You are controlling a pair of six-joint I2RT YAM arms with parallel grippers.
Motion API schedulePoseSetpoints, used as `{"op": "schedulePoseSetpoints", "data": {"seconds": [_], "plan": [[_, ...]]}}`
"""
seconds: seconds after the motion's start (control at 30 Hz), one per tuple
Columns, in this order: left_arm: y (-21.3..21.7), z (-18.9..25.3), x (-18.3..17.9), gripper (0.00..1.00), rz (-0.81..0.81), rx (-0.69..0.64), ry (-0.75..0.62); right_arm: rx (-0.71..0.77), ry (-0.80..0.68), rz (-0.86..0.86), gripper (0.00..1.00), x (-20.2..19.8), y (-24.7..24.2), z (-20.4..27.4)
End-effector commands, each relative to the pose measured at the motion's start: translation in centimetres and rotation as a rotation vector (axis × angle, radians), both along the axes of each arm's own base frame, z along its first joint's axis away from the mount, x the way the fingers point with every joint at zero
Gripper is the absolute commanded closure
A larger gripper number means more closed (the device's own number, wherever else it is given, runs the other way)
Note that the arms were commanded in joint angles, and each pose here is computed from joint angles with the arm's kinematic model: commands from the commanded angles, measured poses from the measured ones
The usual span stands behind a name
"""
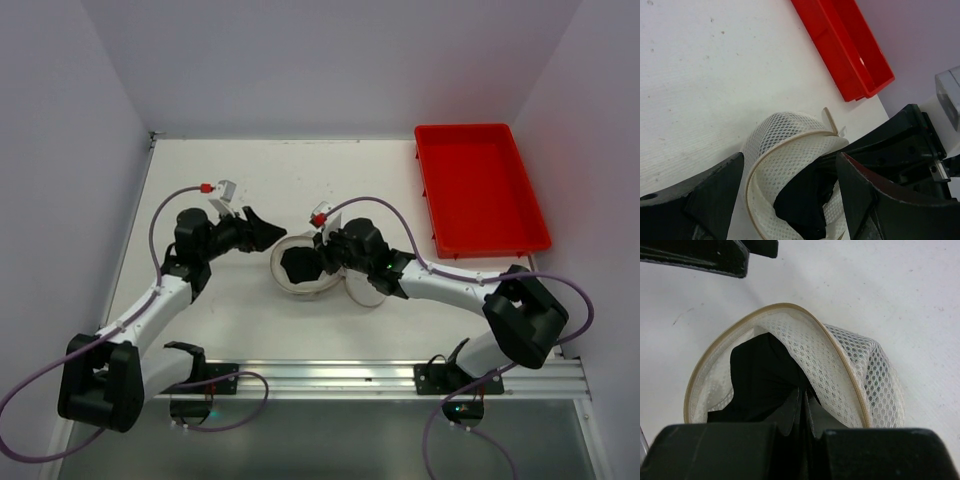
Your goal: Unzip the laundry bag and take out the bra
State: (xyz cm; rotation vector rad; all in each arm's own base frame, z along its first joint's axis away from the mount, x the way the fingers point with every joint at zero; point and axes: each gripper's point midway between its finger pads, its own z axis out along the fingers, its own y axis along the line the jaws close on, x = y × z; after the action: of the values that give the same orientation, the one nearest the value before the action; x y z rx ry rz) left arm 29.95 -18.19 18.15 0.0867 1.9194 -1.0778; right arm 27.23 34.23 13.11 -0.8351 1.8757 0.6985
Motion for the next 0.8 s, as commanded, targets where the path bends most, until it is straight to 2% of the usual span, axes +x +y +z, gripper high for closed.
{"op": "schedulePoseSetpoints", "data": {"seconds": [0.0, 0.33, 0.77], "plan": [[-0.7, -0.6, -0.4, 0.23, -0.056, 0.031, 0.007, 0.097, -0.073, 0.039, 1.0, 0.2, 1.1, 3.8], [-0.2, -3.2, 0.7, 0.24, -0.016, 0.1, 0.058, 0.117, -0.072, 0.062, 1.0, -0.3, 1.3, 4.6], [-1.4, -4.0, -0.4, 0.34, -0.088, 0.064, 0.068, 0.126, -0.071, 0.061, 1.0, -0.1, 1.3, 4.9]]}}
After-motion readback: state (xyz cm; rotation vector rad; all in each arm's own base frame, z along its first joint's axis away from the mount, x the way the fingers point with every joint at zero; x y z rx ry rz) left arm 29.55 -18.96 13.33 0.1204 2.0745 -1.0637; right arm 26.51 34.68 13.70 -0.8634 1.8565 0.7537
